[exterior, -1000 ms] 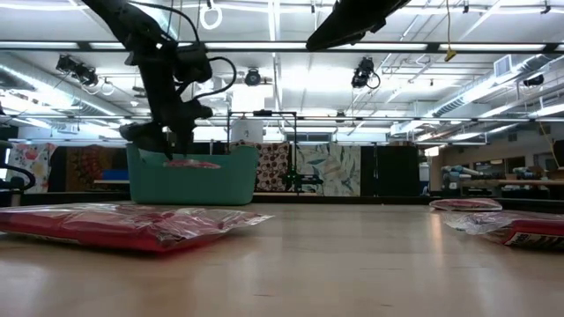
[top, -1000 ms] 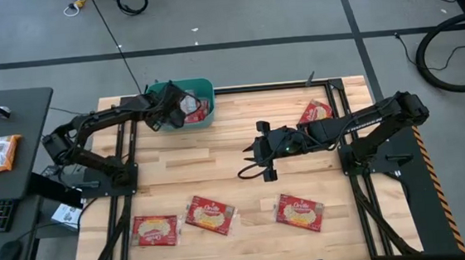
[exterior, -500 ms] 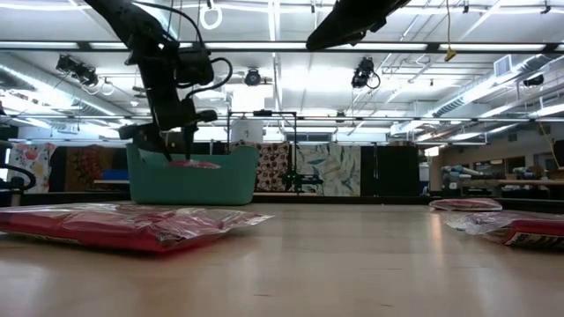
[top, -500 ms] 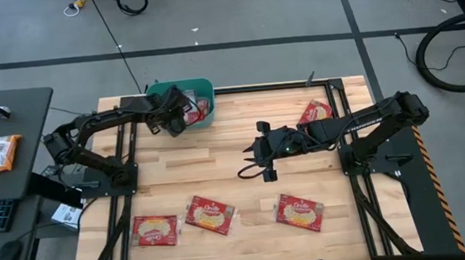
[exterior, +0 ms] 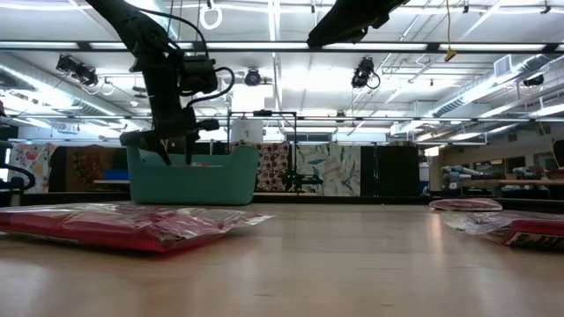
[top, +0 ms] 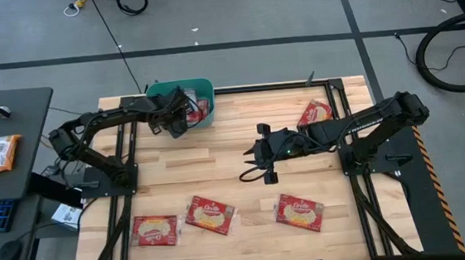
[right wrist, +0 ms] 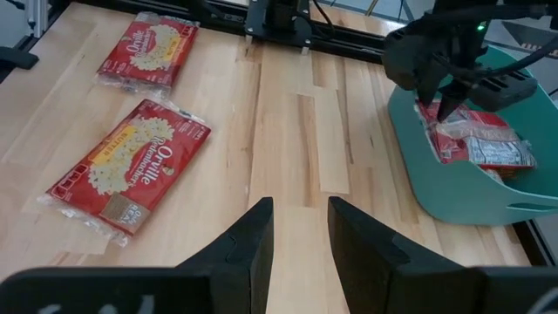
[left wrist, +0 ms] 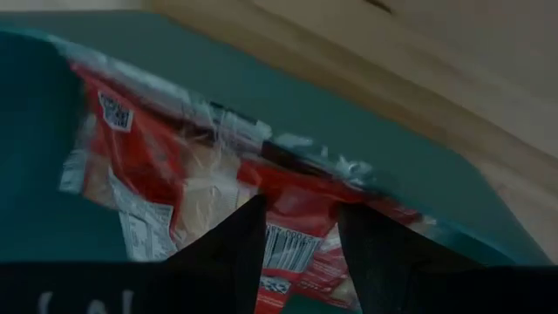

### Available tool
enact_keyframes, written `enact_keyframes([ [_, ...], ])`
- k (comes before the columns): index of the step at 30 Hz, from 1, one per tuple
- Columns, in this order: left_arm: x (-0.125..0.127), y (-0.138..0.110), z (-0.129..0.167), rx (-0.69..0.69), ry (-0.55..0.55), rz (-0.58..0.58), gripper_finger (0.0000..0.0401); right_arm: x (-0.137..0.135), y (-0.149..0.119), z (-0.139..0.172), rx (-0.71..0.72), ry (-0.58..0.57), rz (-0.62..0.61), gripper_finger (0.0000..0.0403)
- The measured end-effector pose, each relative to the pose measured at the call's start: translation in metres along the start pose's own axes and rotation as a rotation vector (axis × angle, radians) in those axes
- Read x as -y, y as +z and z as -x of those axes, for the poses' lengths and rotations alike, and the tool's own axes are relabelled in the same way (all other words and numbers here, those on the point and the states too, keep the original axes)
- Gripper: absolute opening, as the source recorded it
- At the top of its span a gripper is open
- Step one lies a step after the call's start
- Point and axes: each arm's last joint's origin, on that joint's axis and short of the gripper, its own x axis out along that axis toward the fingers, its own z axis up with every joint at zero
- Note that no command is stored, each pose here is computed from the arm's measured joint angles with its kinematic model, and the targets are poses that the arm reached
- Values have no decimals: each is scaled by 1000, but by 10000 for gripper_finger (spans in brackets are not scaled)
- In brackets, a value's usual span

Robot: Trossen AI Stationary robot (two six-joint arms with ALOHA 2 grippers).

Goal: Sort popcorn bags into baskets
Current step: Put the popcorn bag into the bin

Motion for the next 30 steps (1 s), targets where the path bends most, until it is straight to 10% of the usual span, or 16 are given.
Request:
enact_keyframes([
  [8, 6, -12, -3, -25, -35, 174, 123, 0, 0, 0, 1, -5, -7, 116],
  [21, 15, -33, 2, -462, -177, 153, 92, 0, 1, 0, 9, -6, -11, 116],
  [30, -27, -46, 46, -28, 133, 679, 82, 0, 2, 0, 16, -7, -11, 116],
])
